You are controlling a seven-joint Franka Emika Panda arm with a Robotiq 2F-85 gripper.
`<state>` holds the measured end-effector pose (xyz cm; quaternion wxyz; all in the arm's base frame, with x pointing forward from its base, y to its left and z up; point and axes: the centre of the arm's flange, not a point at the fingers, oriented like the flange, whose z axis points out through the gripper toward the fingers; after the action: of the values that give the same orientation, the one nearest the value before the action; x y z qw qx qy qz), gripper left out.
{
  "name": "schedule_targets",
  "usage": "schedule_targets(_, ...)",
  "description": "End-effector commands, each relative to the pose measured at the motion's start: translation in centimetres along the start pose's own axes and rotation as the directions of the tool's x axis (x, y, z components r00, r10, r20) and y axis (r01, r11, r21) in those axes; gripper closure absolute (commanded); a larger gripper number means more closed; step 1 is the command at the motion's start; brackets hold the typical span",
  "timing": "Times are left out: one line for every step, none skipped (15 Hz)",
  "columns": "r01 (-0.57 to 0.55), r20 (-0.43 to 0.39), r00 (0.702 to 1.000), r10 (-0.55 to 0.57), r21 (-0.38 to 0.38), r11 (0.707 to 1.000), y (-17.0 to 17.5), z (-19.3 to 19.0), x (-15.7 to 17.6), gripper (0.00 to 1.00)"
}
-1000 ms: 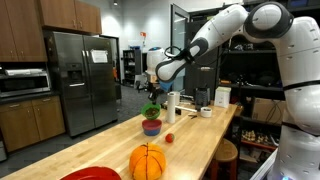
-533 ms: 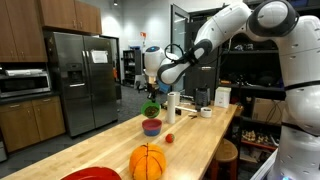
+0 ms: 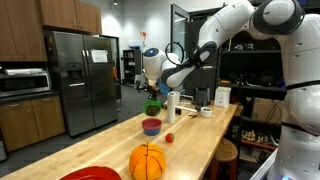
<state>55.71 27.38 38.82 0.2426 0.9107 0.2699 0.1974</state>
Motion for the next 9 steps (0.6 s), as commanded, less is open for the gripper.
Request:
schedule_targets(-0.007, -0.007, 1.0, 0.006, -0.106, 0.994, -0.9, -1.3, -1.5, 0.99)
schedule_targets(-0.006, -0.009, 1.0, 0.005, -0.123, 0.992, -1.3, -1.4, -1.6, 0.99)
schedule_targets(-0.006, -0.012, 1.0, 0.004, -0.141, 0.99, -1.7, -1.6, -1.7, 0.99)
schedule_targets(-0.005, -0.013, 1.0, 0.003, -0.154, 0.988, -2.1, -1.7, -1.8, 0.99)
schedule_targets(-0.002, -0.016, 1.0, 0.0, -0.166, 0.986, -2.5, -1.9, -1.8, 0.99)
schedule_targets(-0.002, -0.017, 1.0, -0.001, -0.186, 0.983, -2.9, -2.1, -1.9, 0.99)
schedule_targets(0.002, -0.017, 1.0, -0.005, -0.199, 0.98, -3.3, -2.2, -1.9, 0.99)
schedule_targets(0.004, -0.016, 1.0, -0.008, -0.22, 0.976, -3.7, -2.3, -2.0, 0.99)
schedule_targets(0.005, -0.017, 1.0, -0.009, -0.24, 0.971, -4.1, -2.4, -2.2, 0.99)
